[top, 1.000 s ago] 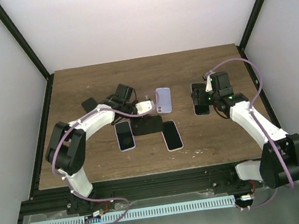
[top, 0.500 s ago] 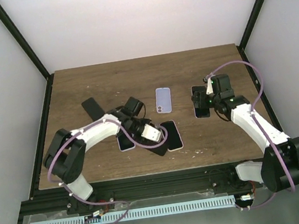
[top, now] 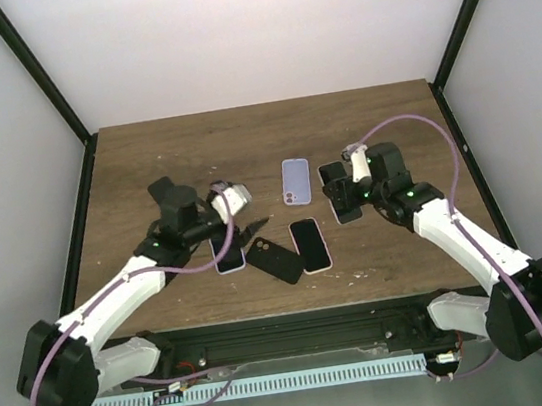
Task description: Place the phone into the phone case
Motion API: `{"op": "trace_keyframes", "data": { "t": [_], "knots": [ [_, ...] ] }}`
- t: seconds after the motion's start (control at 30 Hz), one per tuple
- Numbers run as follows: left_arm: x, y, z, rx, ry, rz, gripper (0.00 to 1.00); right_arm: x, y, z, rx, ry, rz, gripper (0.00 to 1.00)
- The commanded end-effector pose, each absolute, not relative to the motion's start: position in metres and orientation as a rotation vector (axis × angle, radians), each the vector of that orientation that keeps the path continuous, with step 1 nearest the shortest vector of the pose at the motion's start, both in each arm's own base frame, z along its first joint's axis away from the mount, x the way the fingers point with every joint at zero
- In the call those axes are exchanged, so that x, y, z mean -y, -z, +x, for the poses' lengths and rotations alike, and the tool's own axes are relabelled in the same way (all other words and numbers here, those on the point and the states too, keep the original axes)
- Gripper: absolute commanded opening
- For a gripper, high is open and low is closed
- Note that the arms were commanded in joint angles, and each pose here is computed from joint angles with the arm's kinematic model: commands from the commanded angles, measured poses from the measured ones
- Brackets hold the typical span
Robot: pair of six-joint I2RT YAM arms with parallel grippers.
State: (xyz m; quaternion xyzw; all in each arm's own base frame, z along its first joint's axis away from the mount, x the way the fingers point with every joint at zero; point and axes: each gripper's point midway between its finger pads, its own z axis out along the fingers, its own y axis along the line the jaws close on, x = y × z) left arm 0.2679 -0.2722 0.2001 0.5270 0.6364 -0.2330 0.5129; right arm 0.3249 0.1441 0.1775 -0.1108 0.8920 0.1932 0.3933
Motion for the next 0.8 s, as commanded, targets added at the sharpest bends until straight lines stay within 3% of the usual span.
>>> {"op": "trace_keyframes", "data": {
  "t": [0.0,0.17,0.27,0.47,0.77],
  "knots": [
    [0.222,-0.252,0.320,-1.856,0.616,0.504,1.00,-0.186,-0.210,0.314,-2.095,-0.588,-0.500,0.54],
    [0.174,-0.248,0.336,-2.125,0.704,0.163,1.00,-0.228,-0.196,0.298,-2.104,-0.632,-0.654,0.54],
    [0.158,-0.240,0.333,-2.155,0.889,-0.008,1.00,-0.252,-0.182,0.289,-2.130,-0.623,-0.745,0.54],
    [0.131,-0.212,0.329,-2.214,1.145,-0.230,0.91,-0.296,-0.152,0.272,-2.168,-0.602,-0.933,0.54],
    [0.122,-0.185,0.316,-2.256,1.204,-0.319,0.82,-0.346,-0.103,0.239,-2.209,-0.517,-1.237,0.55]
  ]
}}
